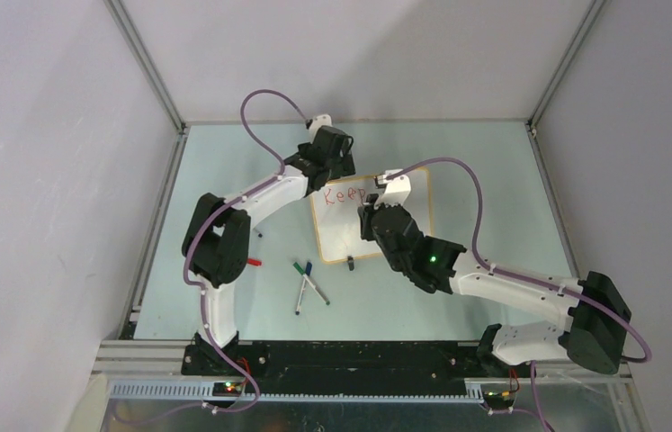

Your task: Write a sentence on the whiteboard

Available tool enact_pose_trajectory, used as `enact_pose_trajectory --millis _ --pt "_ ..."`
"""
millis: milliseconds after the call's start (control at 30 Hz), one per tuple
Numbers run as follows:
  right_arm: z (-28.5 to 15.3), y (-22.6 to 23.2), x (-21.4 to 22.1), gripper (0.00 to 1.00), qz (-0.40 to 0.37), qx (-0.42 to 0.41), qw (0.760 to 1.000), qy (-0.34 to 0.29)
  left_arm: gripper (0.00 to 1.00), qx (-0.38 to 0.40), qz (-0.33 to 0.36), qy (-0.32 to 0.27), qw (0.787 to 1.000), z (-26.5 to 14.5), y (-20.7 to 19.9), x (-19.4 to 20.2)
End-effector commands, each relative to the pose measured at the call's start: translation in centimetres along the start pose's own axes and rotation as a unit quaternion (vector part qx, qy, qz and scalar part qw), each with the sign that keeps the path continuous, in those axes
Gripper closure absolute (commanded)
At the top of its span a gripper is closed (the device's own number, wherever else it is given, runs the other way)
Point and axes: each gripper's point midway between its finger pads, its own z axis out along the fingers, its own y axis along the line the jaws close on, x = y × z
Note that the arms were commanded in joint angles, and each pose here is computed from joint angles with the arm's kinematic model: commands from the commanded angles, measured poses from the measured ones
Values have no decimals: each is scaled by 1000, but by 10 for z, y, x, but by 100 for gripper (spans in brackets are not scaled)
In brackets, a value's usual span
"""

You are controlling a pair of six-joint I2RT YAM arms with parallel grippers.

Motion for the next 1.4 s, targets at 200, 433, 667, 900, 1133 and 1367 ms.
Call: enact_pose_trajectory --millis 200,433,667,900,1133,1367 --pt "6 11 8 100 6 -10 1000 2 17 -3 8 -14 1000 -11 -5 -7" --pt "10 16 9 100 7 -19 1000 1 17 -8 10 -12 1000 -5 -8 -3" --pt "13 22 14 100 -3 -36 999 7 17 -11 13 -16 1000 -5 -10 -3" --pt "17 23 25 100 -14 -38 999 23 17 -16 17 -11 1000 -3 -10 1" --pt "20 23 33 100 -21 -37 998 43 18 -21 21 -7 1000 -5 -9 6" --pt "22 22 35 100 -22 -39 998 51 21 -25 23 -7 999 -9 -8 5"
